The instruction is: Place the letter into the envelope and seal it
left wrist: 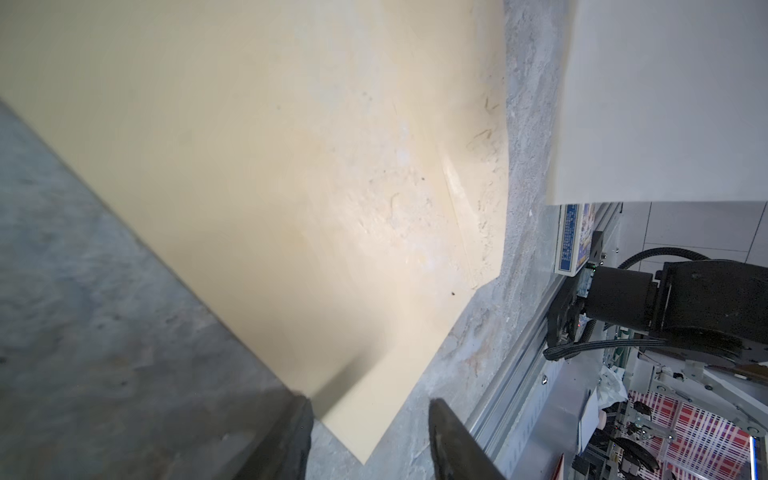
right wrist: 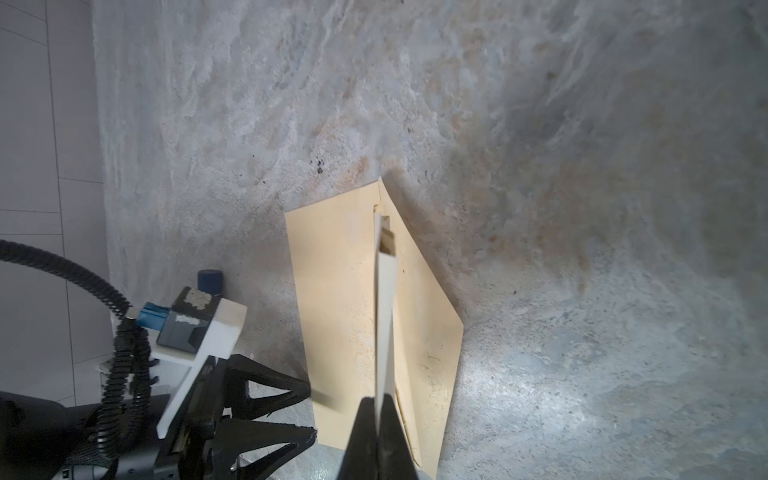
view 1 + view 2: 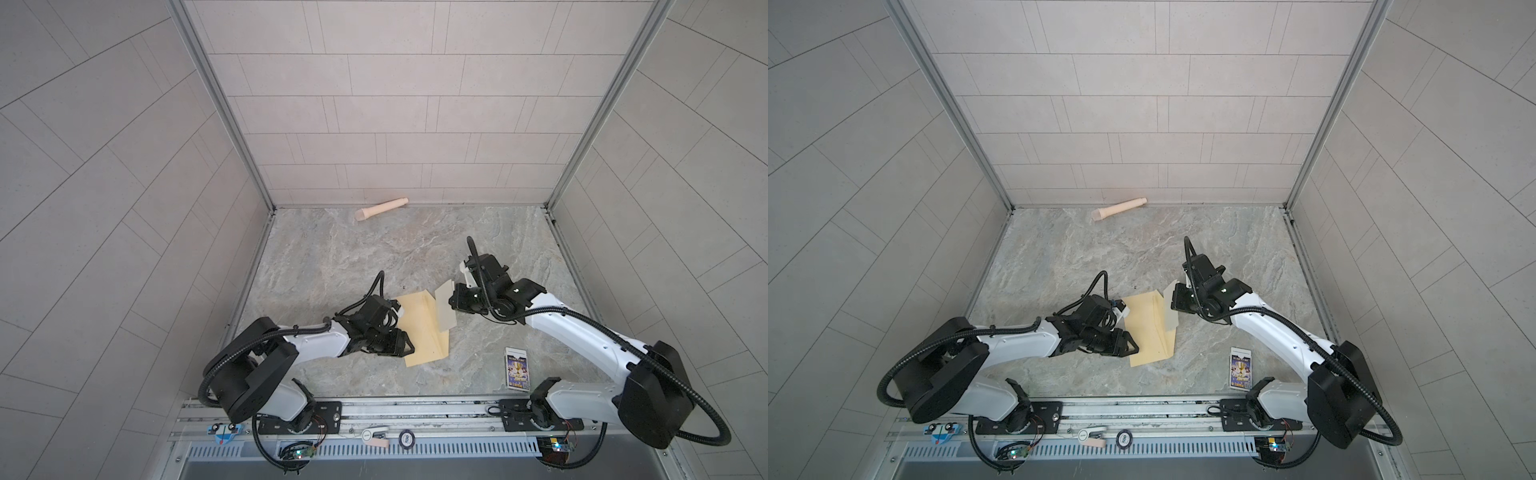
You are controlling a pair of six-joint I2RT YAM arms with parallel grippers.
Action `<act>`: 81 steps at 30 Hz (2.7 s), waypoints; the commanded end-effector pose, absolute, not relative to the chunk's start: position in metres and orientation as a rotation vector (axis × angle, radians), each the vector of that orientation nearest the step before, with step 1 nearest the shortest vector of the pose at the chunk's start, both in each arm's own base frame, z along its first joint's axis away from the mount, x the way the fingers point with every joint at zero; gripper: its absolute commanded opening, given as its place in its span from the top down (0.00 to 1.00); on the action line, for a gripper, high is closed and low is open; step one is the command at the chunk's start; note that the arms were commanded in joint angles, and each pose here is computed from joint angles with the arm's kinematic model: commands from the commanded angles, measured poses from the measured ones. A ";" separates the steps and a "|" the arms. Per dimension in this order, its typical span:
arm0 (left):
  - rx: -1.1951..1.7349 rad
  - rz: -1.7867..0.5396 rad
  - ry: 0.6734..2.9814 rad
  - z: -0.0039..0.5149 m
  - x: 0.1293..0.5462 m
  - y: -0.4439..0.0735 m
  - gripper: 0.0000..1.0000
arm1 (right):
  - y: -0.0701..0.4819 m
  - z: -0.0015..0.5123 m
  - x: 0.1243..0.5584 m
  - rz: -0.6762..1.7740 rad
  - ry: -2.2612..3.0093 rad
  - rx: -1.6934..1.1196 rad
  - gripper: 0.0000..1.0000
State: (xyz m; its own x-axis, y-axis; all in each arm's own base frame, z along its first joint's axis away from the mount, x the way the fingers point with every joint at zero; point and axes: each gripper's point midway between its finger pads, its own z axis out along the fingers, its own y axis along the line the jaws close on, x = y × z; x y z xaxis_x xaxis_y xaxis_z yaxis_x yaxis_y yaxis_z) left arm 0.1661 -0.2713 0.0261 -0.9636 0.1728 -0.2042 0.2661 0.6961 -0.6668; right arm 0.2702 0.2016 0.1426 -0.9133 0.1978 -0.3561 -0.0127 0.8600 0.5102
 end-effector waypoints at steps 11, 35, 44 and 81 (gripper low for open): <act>0.302 -0.944 2.883 0.011 0.153 -0.243 0.41 | 0.200 0.119 0.252 0.729 2.641 0.069 1.00; 0.299 -0.951 2.868 0.010 0.165 -0.247 0.37 | 0.220 0.092 0.253 0.720 2.670 0.006 1.00; 0.302 -0.965 2.886 0.004 0.163 -0.249 0.39 | 0.212 0.077 0.250 0.668 2.718 -0.004 1.00; 0.382 -1.014 2.714 0.044 0.213 -0.297 0.53 | 0.212 0.107 0.248 0.694 2.681 -0.092 1.00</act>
